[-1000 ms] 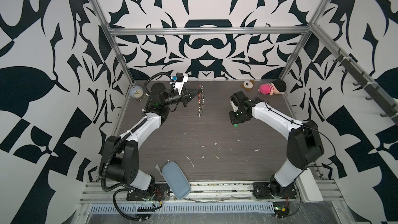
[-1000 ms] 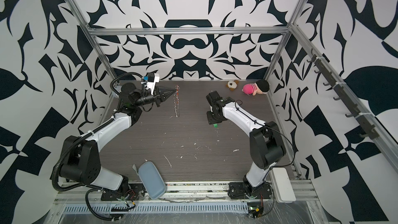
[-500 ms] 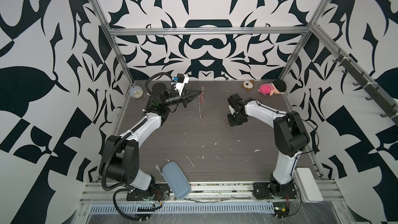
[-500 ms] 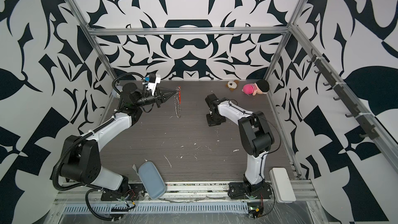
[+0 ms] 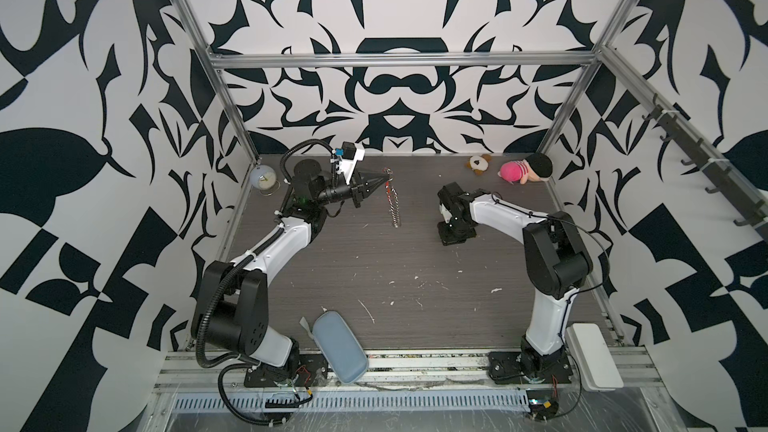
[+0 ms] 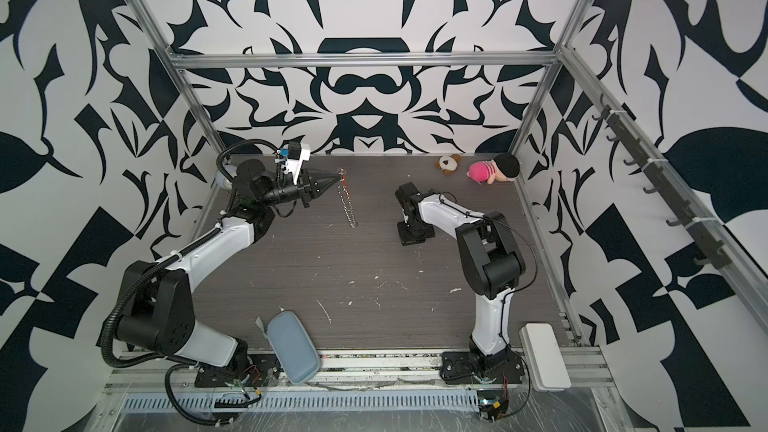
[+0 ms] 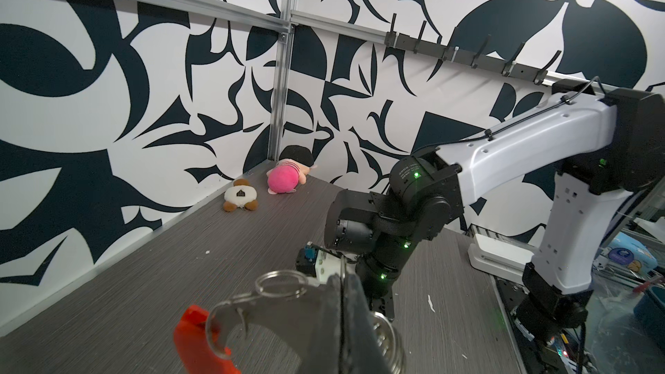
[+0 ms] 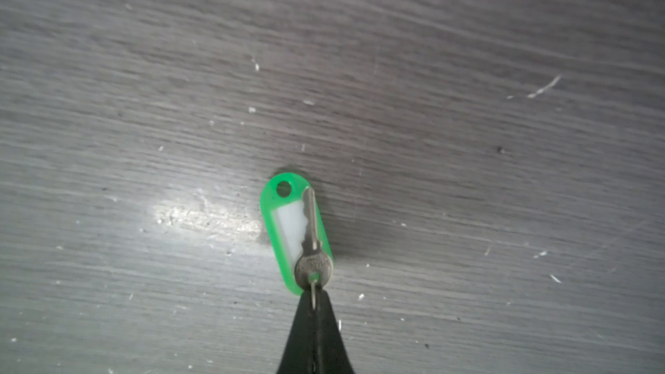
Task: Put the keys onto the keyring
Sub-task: 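Lower the green-tagged key onto the table and open the right gripper, then raise the right gripper and grasp the keyring's metal plate beside the left gripper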
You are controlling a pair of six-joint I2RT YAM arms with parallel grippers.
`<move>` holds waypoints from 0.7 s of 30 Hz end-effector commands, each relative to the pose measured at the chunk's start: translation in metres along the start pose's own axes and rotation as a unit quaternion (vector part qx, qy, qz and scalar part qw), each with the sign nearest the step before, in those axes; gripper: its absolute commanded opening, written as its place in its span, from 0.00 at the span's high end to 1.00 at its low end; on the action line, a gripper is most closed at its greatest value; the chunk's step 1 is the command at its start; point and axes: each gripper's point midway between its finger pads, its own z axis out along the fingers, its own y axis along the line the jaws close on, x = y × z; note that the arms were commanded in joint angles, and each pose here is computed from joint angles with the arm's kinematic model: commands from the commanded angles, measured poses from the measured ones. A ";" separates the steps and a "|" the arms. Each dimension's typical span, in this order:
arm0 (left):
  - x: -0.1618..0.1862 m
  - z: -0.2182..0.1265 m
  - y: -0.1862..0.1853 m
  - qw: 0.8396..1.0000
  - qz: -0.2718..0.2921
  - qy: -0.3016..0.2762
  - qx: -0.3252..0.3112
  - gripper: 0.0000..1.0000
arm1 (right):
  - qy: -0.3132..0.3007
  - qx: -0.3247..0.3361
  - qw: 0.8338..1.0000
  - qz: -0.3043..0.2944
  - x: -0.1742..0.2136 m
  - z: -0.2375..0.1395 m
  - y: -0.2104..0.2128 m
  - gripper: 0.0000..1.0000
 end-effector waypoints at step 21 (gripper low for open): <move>0.006 0.004 -0.013 0.998 -0.003 0.042 0.047 1.00 | -0.353 -0.254 0.897 -0.083 -0.093 -0.244 0.079 0.75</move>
